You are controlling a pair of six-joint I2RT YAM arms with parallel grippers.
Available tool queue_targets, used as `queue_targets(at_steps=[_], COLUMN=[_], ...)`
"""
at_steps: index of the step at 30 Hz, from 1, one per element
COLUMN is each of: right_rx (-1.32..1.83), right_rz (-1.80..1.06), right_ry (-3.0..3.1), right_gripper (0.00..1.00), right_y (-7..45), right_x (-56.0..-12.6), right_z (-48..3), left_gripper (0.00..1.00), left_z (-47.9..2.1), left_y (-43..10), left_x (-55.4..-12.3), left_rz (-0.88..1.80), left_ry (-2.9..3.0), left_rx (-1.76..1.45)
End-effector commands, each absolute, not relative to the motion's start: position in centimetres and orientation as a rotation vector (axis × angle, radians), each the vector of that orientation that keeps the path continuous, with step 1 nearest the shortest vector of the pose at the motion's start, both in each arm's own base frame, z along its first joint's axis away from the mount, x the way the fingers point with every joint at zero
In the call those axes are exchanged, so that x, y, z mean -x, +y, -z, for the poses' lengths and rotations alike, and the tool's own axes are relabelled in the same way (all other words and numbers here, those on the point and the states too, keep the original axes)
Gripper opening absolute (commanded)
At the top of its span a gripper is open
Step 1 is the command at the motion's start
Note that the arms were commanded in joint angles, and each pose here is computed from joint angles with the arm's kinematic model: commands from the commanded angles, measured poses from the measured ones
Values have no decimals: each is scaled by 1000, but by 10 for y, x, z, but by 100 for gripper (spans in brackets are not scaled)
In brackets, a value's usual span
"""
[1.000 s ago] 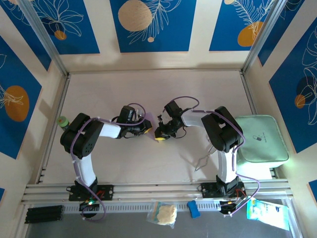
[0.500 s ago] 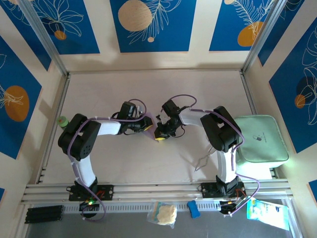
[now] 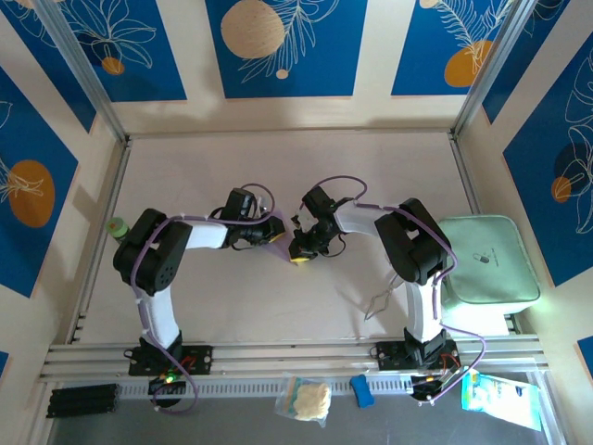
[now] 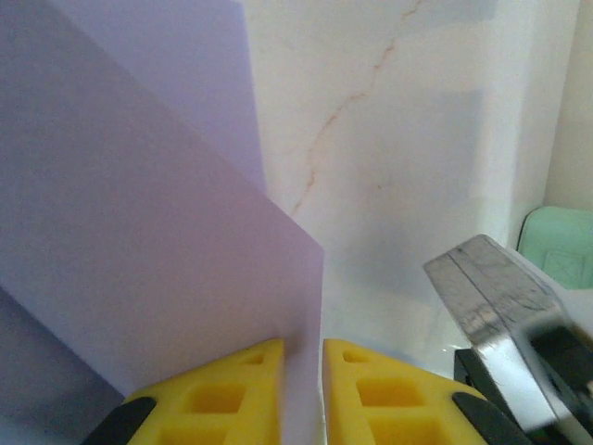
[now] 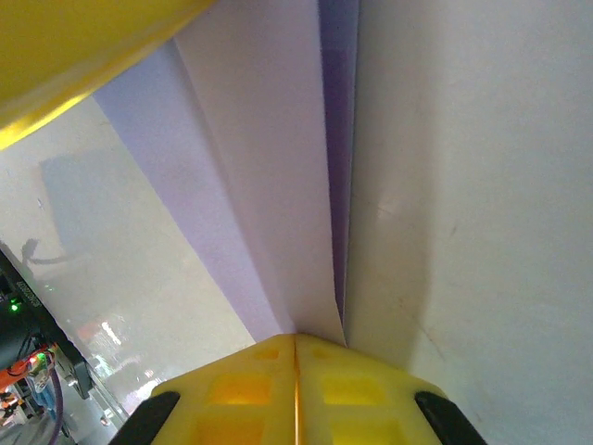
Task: Fold a paper plane with a square sheet of paper (pick it up from the middle)
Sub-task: Fourth fold the wing at the center of the table.
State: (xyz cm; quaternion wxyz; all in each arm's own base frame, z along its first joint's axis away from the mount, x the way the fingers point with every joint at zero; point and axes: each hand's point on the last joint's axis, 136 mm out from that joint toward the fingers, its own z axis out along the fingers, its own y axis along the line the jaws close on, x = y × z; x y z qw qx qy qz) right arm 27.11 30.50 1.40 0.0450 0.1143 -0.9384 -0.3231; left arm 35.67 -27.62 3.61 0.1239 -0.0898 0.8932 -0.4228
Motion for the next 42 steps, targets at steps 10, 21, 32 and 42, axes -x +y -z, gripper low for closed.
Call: queue_targets(at_steps=[10, 21, 32, 42], right_rx=[-276, -272, -247, -285], right_rz=[811, 959, 910, 983], right_ry=[-2825, -2782, -2777, -2815], right_gripper=[9, 8, 9, 8], right_y=[282, 292, 284, 291], right_x=[-249, -245, -234, -244], right_z=[13, -14, -8, -23], left_gripper=[19, 19, 18, 19], left_z=[-21, 2, 3, 3], left_y=[-268, -254, -254, -255], left_x=[-365, -352, -349, -348], left_rz=[1175, 1090, 1111, 1123], left_ry=[2641, 2724, 2722, 2720], left_rx=[291, 378, 381, 381])
